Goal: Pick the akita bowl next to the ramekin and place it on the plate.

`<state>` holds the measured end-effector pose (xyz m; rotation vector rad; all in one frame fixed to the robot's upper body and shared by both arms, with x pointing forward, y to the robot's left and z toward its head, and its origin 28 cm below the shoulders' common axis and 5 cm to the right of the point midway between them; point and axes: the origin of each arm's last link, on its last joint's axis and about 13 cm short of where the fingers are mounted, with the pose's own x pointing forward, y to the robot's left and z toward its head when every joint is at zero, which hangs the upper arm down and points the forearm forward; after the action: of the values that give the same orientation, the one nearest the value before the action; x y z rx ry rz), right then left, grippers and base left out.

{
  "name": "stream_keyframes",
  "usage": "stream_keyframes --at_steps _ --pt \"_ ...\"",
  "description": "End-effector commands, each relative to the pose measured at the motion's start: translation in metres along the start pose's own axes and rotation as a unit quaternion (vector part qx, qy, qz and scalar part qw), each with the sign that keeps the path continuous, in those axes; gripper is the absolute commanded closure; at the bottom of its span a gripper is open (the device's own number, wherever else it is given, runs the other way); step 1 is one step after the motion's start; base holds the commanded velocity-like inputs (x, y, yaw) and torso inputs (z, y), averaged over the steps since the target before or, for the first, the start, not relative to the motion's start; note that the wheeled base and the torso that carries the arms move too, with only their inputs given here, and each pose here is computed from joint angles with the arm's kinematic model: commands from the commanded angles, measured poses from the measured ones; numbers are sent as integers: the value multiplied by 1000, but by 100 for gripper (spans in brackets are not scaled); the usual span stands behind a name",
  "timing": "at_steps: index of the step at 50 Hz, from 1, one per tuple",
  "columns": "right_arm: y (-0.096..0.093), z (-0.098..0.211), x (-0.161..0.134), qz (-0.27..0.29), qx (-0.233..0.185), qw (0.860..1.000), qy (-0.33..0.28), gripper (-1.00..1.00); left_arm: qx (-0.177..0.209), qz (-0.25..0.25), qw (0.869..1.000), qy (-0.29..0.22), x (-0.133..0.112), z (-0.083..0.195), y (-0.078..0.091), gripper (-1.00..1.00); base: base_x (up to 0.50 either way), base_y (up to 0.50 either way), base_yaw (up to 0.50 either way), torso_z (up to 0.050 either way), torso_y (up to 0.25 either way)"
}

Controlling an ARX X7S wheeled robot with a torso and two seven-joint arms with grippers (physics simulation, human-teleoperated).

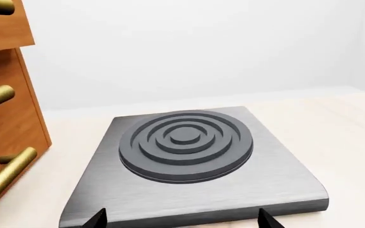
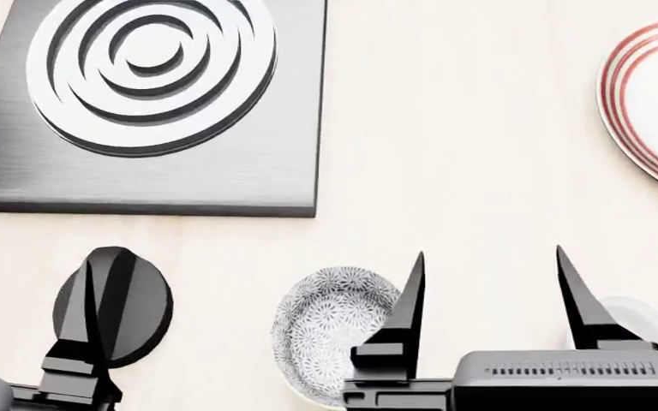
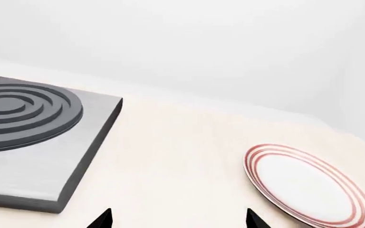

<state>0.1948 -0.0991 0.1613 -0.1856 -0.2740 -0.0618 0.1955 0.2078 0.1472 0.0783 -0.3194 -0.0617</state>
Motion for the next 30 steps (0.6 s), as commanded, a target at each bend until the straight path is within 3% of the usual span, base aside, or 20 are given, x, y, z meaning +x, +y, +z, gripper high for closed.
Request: stream_keyframes --at_steps 1,13,16,30 --pt "-1 7 0 26 44 998 38 -100 -1 6 1000 -3 1 0 2 -100 0 0 0 0 0" --pt "-2 9 -1 63 106 989 82 -100 -1 5 1000 -1 2 -2 2 -100 0 0 0 0 0" --pt "-1 10 -2 85 158 979 102 -100 -1 5 1000 -1 1 -2 2 -100 0 0 0 0 0" --pt "-1 10 -1 99 183 969 133 -100 -3 5 1000 2 1 -4 1 -100 0 0 0 0 0"
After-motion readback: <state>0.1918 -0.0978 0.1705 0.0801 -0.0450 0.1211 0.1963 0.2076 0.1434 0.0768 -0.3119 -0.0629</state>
